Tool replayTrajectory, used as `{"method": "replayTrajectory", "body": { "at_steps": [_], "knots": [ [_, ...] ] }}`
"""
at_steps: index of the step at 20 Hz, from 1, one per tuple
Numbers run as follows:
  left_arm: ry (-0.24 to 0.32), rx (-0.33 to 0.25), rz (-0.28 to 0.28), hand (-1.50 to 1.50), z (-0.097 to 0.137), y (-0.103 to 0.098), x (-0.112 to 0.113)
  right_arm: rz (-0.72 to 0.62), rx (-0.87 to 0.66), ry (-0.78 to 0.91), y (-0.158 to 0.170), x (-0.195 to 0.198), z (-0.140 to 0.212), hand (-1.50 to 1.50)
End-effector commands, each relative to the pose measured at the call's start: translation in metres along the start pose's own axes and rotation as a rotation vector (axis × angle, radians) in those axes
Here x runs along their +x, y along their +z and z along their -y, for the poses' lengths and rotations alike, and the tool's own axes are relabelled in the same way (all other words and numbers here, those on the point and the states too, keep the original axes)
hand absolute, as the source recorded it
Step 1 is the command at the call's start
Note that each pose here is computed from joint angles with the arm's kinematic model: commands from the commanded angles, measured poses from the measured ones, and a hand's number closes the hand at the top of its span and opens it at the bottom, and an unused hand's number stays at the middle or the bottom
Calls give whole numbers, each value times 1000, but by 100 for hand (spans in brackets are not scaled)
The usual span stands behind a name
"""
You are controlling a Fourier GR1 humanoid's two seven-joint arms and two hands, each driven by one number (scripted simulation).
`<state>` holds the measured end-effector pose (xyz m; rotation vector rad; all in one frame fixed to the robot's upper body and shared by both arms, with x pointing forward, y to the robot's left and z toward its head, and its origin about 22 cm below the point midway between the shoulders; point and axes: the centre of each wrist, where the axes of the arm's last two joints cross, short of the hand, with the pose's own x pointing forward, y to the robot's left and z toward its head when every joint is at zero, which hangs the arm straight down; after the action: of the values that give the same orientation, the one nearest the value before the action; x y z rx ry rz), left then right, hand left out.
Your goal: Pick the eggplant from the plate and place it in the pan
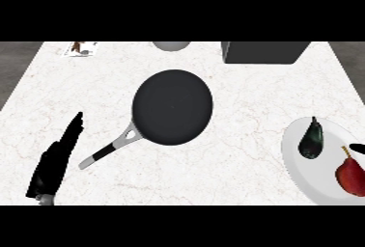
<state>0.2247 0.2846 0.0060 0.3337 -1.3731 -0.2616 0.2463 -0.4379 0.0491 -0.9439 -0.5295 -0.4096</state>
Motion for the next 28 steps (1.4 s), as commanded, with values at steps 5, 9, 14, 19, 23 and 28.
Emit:
{"method": "replayTrajectory", "body": {
  "at_steps": [5,9,14,19,23,28],
  "knots": [
    [-9,-15,20,0,0,4,1,-36,266,157,36,84,30,-150],
    [-4,-3,16,0,-14,-11,-4,-95,308,189,11,90,16,-150],
    [-8,-18,25,0,-11,-8,5,-192,362,253,13,112,3,-150],
    [6,-17,25,0,10,4,8,-218,445,337,1,114,-8,-150],
    [-5,-29,40,0,-5,-1,2,-273,500,438,3,118,-31,-150],
    [-8,-9,37,0,-5,-9,12,-334,549,495,4,132,-41,-150]
  ]
}}
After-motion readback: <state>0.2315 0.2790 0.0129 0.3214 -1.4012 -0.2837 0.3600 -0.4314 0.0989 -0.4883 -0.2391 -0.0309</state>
